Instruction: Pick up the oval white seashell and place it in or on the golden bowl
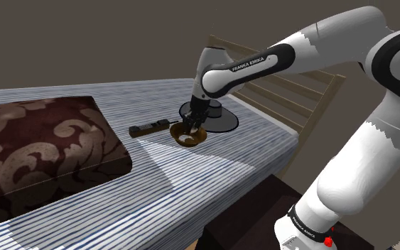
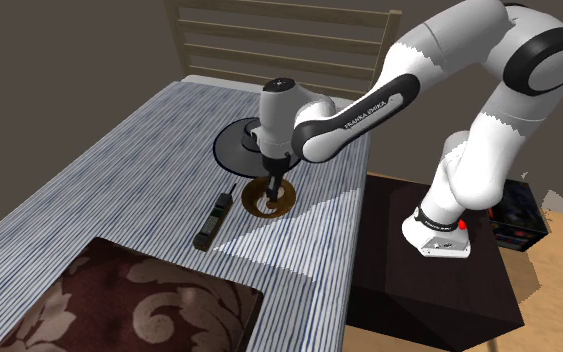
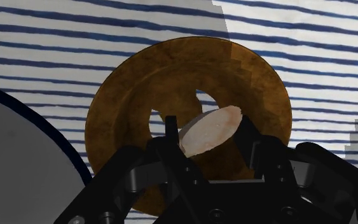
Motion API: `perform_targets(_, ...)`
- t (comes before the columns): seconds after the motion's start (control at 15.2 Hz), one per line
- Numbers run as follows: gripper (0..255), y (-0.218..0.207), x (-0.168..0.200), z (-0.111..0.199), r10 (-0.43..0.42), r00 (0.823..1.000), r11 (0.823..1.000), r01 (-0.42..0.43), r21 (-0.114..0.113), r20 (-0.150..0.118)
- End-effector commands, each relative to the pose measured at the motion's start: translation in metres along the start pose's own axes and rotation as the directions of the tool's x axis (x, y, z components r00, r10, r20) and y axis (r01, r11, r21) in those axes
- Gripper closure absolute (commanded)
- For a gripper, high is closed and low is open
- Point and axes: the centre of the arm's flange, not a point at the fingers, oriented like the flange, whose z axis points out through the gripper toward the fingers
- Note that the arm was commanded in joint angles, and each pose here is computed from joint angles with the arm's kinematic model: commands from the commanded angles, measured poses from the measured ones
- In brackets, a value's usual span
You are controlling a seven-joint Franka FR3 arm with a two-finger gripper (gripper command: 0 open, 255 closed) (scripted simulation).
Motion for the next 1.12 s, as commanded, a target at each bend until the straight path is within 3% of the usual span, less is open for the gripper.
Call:
perform_targets(0.0,255,0.0,-0.001,0.009,0.0,1.0,1.0,0.0,0.0,-0.001)
perform_targets(0.46,255,0.0,-0.001,0.009,0.0,1.0,1.0,0.0,0.0,-0.001)
perform_targets(0.53,0,0.0,-0.001,0.009,0.0,1.0,1.0,0.0,0.0,-0.001)
perform_targets(0.86,0,0.0,-0.001,0.009,0.0,1.0,1.0,0.0,0.0,-0.001)
perform_targets(1.06,0,0.0,-0.001,-0.031,0.0,1.0,1.0,0.0,0.0,-0.001)
